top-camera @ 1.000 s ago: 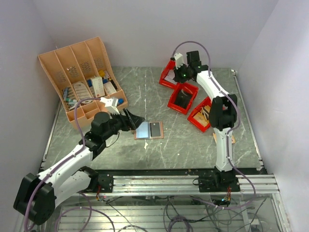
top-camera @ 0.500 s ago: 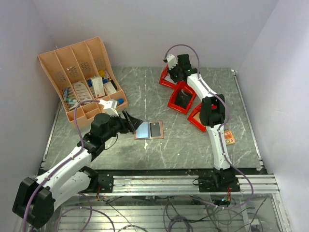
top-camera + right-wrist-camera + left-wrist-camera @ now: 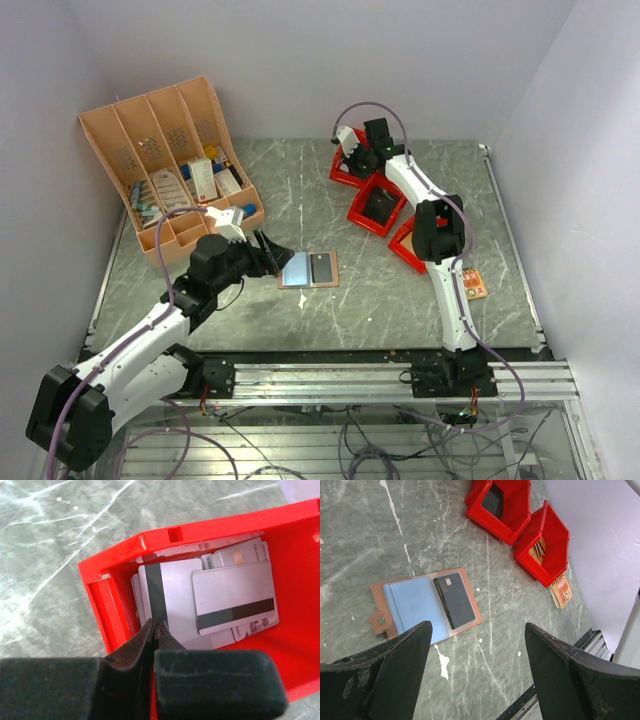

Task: Put the credit cards into the card holder
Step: Move the storage box to the center of the board.

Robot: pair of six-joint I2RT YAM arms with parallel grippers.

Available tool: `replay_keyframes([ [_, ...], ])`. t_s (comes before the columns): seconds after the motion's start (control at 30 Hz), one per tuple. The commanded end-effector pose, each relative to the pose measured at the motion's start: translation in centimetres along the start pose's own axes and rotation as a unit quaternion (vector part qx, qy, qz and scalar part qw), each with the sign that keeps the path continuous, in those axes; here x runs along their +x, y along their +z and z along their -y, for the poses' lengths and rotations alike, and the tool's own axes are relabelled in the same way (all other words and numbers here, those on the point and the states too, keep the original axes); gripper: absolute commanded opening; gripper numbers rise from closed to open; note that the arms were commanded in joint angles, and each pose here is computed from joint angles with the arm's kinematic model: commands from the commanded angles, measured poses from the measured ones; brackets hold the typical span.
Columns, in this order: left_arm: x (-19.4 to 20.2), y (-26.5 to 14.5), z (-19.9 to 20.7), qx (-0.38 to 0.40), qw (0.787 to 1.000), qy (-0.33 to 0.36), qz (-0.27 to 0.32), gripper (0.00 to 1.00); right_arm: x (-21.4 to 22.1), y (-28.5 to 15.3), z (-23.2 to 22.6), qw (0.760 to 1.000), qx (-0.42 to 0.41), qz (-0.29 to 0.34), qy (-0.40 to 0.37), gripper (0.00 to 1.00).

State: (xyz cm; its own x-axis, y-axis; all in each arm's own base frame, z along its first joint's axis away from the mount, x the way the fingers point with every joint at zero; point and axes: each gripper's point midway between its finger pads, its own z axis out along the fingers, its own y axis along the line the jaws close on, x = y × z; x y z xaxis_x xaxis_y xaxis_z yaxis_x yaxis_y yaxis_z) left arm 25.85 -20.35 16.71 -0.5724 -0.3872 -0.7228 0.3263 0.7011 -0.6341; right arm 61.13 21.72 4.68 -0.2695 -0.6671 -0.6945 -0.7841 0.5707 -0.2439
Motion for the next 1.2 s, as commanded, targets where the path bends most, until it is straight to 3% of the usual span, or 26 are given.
replay_keyframes([
  [0.0, -1.0, -0.4, 0.1, -0.003, 1.000, 0.009, 0.018, 0.86, 0.4, -1.3, -3.9, 0.996, -0.084, -0.014, -0.013, 0.00],
  [0.5, -0.2, -0.6, -0.3, -0.002, 1.000, -0.001, 0.015, 0.85, -2.7, -5.0, -16.8, 0.972, -0.235, -0.007, 0.000, 0.00],
  [0.7, 0.2, -0.3, 0.0, 0.014, 1.000, -0.016, 0.013, 0.84, -4.4, -6.1, -18.8, 0.966, -0.258, -0.001, 0.028, 0.00],
  [0.87, 0.5, 0.3, 0.1, 0.026, 0.999, -0.037, 0.017, 0.83, -7.1, -7.5, -15.9, 0.979, -0.198, 0.024, 0.032, 0.18],
  [1.17, 0.4, 2.9, -0.4, 0.021, 0.998, -0.065, 0.013, 0.79, -5.1, -4.9, -11.8, 0.989, -0.136, -0.005, 0.063, 0.39],
])
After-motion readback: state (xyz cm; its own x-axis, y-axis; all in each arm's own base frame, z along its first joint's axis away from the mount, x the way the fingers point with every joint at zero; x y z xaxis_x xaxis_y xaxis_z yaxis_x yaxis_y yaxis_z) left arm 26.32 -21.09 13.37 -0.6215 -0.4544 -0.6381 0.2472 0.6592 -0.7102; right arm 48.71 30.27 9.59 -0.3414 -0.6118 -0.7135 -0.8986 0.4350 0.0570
